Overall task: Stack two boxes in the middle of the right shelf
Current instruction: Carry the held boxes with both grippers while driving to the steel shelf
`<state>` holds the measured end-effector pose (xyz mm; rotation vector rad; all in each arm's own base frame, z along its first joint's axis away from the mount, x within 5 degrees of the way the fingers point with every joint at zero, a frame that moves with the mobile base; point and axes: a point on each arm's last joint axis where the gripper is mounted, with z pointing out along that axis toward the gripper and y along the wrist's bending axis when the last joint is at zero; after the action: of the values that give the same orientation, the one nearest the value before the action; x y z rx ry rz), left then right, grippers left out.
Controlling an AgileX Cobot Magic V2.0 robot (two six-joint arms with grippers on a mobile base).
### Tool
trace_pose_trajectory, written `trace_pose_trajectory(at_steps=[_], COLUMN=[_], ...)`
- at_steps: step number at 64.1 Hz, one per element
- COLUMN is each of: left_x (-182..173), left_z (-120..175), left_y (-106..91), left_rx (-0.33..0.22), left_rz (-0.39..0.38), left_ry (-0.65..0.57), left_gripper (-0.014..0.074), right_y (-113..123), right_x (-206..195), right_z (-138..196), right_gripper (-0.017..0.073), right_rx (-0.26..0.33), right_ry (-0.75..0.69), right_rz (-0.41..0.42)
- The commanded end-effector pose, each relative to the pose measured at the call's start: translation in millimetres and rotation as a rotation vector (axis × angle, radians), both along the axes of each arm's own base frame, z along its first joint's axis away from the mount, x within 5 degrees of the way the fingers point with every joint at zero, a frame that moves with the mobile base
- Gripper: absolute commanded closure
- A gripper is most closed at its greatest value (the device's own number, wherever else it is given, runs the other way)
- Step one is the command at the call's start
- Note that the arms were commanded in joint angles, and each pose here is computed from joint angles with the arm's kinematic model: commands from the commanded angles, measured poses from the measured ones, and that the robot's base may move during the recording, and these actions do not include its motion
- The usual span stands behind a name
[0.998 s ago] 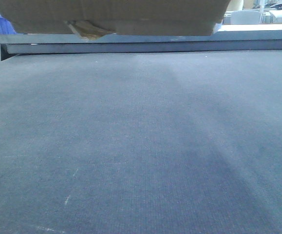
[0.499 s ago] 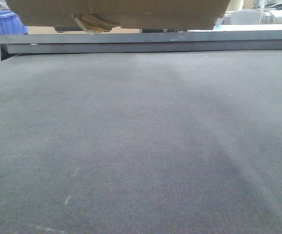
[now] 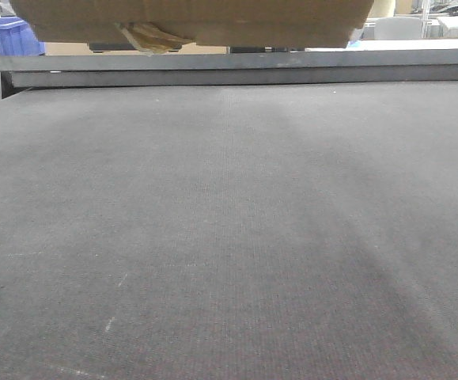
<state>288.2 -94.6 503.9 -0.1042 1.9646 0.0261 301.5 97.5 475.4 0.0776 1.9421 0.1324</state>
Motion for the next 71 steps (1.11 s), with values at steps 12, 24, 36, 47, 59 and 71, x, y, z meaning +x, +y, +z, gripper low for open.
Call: trace_pose_trajectory(at_steps=[12,24,36,47,59,71], left_x=[-4.1,-4.1,-4.1,-4.1,-2.6,-2.1], left_z=[12.1,12.1,12.1,12.1,11.0,10.5], left_y=[6.8,6.8,6.8,6.8,6.1,5.8], left_rx=[0.024,0.024,0.024,0.024,0.026,0.027], left_rz=[0.019,0.019,0.019,0.019,0.019,0.019], left_ry=[-0.069,-0.069,-0.069,-0.069,-0.065,-0.064], left_gripper=[0.0705,0.0705,0.0705,0.0705,0.0705,0.0705], right_y=[-5.9,-5.1,-5.0,-5.0,-4.9,-4.7], right_x=[-4.3,-4.0,-3.9,-3.9,-3.9,-3.3], right_z=[18.1,19.6,19.7,19.7,19.9,19.4], right_gripper=[0.0713,0.0713,0.0713,0.0713,0.0713,0.0713], right_rx=[-0.010,-0.007,-0.007,-0.006,-0.006,-0.007], right_ry=[-0.122,-0.138,-0.139,-0.140,-0.142,-0.140], right_rz=[0.006,0.014,0.015,0.016,0.017,0.017])
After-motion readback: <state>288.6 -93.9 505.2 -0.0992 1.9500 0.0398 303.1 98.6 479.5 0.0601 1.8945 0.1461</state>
